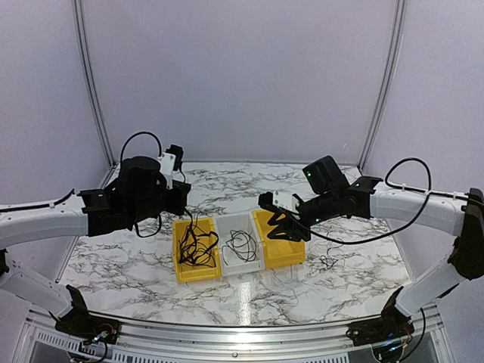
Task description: Untangle the cables
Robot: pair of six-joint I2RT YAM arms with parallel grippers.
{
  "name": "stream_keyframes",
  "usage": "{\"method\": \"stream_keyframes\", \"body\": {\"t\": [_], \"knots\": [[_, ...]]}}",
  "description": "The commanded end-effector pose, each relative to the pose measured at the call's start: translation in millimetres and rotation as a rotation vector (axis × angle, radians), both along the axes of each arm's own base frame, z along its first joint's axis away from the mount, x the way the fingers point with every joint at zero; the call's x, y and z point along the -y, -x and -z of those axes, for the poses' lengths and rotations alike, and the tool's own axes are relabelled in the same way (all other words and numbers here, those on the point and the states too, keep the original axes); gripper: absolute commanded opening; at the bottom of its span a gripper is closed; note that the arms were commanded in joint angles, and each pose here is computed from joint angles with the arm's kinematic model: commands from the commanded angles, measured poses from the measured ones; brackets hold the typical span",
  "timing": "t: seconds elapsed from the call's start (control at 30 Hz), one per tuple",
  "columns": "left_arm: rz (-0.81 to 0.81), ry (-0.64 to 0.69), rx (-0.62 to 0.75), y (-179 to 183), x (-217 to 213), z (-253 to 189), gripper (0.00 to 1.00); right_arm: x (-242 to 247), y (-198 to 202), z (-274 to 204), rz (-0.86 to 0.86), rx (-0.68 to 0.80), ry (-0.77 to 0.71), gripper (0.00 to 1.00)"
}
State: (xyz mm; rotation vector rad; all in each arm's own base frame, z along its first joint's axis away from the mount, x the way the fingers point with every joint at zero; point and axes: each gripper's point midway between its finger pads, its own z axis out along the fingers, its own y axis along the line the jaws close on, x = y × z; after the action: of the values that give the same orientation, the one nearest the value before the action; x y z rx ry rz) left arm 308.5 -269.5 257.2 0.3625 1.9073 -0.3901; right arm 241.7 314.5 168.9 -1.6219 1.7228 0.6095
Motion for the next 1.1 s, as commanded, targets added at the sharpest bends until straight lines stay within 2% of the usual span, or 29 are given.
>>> {"method": "stream_keyframes", "body": {"t": [0.0, 0.17, 0.53, 0.7, 0.93, 1.07], "knots": [[0.027, 0.1, 0.017, -12.2, 25.5, -1.8, 0.0, 1.2, 9.6, -5.4, -0.01, 0.001, 0.007, 0.39], [0.026, 0.078, -0.033, -18.9, 35.7, 28.0, 0.0, 6.9, 13.2, -1.2, -0.009, 0.032, -0.001, 0.4], [-0.028, -0.023, -0.146, -2.4, 7.4, 105.3, 0.0, -8.2, 21.1, 11.2, -0.063, 0.018, 0.038, 0.4], [-0.03, -0.047, -0.164, 1.3, 3.2, 119.4, 0.0, -9.2, 25.9, 18.1, -0.079, 0.021, 0.06, 0.4], [0.032, -0.051, -0.214, 6.3, 19.1, 134.2, 0.0, -11.3, 28.0, 22.0, -0.087, 0.016, 0.078, 0.4], [0.041, -0.072, -0.221, 8.0, 19.5, 128.2, 0.09, -13.6, 27.1, 21.9, -0.09, 0.012, 0.087, 0.4]]}}
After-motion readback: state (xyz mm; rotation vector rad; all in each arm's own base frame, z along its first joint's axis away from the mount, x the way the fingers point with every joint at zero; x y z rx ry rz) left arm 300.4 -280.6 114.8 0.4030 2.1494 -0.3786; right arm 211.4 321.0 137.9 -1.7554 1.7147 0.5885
